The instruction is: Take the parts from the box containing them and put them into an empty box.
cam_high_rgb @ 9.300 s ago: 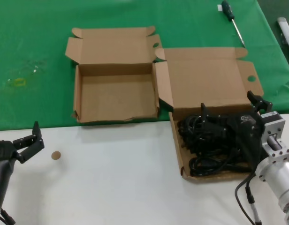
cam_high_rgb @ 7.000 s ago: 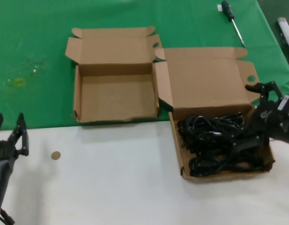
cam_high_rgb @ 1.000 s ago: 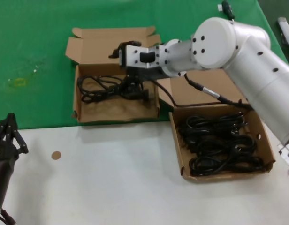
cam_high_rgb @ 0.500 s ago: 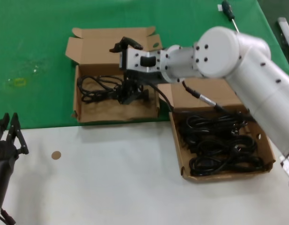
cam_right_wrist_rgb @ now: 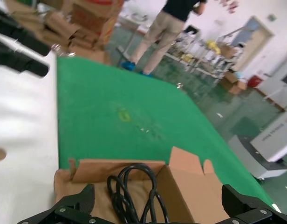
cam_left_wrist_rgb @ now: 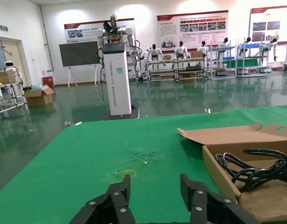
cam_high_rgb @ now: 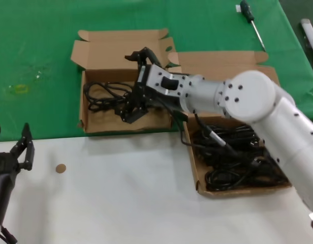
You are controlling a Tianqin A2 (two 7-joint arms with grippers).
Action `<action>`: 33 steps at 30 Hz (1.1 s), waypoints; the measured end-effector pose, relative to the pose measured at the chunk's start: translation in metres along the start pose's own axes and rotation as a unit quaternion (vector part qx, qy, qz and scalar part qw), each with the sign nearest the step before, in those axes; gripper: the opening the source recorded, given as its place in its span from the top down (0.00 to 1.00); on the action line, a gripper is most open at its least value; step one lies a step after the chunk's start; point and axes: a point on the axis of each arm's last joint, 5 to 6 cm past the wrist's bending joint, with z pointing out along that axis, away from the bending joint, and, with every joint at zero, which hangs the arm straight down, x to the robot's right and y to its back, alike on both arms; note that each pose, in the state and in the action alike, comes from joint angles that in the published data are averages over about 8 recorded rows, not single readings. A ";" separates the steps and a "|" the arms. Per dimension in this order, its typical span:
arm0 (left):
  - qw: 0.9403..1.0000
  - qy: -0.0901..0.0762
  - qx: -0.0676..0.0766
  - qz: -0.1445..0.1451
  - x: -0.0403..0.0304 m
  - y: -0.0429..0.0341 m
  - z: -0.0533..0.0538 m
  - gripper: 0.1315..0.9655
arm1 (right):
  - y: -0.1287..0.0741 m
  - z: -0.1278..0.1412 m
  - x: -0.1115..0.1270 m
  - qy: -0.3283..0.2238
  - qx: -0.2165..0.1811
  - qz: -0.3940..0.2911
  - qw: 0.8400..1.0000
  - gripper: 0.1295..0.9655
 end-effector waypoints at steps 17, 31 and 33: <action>1.000 0.000 0.000 0.000 0.0000 0.0000 0.000 0.35 | 0.040 -0.036 -0.051 0.101 0.035 0.134 0.985 0.00; 1.000 0.000 0.000 0.000 0.0000 0.0000 0.000 0.11 | 0.070 -0.078 -0.088 0.192 0.033 0.233 0.953 0.00; 1.000 0.000 0.000 0.000 0.0000 0.0000 0.000 0.07 | 0.074 -0.085 -0.094 0.206 0.031 0.245 0.947 0.00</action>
